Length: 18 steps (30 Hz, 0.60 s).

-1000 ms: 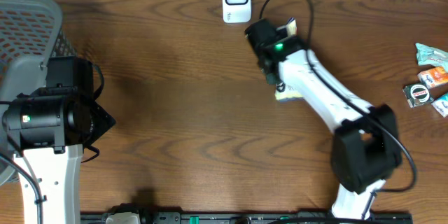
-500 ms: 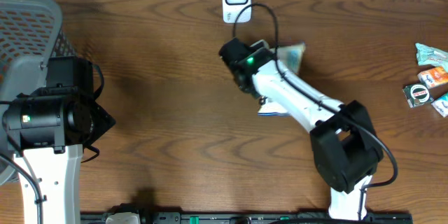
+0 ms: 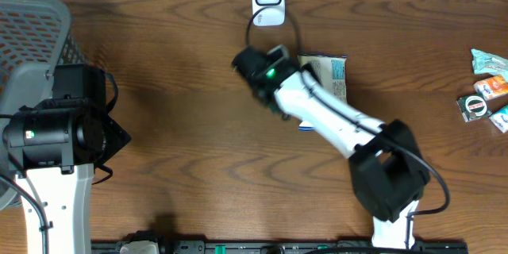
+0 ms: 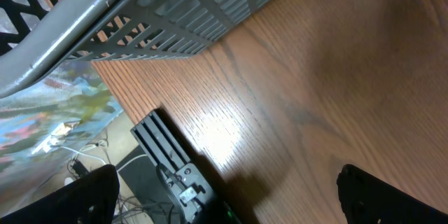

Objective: Scan the item barcode

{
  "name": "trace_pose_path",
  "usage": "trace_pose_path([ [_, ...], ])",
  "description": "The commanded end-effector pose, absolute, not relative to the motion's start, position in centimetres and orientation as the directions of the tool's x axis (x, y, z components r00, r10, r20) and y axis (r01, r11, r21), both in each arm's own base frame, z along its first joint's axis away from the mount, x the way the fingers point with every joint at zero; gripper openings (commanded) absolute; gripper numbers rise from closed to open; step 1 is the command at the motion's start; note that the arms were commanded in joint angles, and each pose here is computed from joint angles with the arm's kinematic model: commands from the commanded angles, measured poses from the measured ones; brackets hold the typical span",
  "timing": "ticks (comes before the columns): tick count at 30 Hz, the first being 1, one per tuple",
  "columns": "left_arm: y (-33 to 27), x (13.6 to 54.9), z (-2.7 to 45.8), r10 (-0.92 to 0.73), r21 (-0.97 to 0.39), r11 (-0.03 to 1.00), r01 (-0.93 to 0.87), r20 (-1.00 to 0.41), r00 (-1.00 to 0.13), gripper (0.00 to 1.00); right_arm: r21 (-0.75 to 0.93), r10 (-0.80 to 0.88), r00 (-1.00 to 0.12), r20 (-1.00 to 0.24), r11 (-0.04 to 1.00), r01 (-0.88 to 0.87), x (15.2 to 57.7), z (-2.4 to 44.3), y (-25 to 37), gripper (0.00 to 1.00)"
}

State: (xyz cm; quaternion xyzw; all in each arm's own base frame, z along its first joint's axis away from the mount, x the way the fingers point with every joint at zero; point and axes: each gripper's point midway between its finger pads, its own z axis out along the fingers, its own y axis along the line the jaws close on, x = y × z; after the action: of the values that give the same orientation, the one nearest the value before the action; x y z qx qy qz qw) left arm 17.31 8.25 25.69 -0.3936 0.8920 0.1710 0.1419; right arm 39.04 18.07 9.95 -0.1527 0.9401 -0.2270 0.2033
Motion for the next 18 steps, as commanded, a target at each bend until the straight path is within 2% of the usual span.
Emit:
trace_pose_path([
  [1, 8.4, 17.1, 25.8, -0.664, 0.191, 0.619, -0.762, -0.391, -0.637, 0.98, -0.310, -0.227, -0.915, -0.334, 0.943, -0.121, 41.3, 10.4, 16.4, 0.96],
  [4, 8.4, 17.1, 25.8, -0.664, 0.191, 0.619, -0.762, -0.391, -0.637, 0.98, -0.040, -0.170, -0.950, -0.262, 0.985, -0.165, 41.8, 9.6, 15.9, 0.99],
  [7, 8.4, 17.1, 25.8, -0.664, 0.191, 0.619, -0.762, -0.391, -0.637, 0.98, 0.179, -0.141, -0.970, -0.196, 0.968, -0.177, 41.8, 9.2, 14.3, 0.99],
  [11, 8.4, 17.1, 25.8, -0.664, 0.191, 0.619, -0.762, -0.392, -0.637, 0.98, 0.339, -0.092, -0.988, -0.127, 0.932, -0.131, 41.1, 8.3, 10.2, 0.99],
  [15, 8.4, 17.1, 25.8, -0.664, 0.191, 0.619, -0.762, -0.391, -0.637, 0.98, 0.527, -0.087, -0.990, -0.109, 0.840, -0.132, 39.6, 7.5, 9.4, 0.99],
  [18, 8.4, 17.1, 25.8, -0.664, 0.191, 0.619, -0.762, -0.391, -0.637, 0.98, 0.580, -0.049, -0.994, -0.099, 0.809, -0.098, 39.1, 6.2, 8.8, 0.99],
])
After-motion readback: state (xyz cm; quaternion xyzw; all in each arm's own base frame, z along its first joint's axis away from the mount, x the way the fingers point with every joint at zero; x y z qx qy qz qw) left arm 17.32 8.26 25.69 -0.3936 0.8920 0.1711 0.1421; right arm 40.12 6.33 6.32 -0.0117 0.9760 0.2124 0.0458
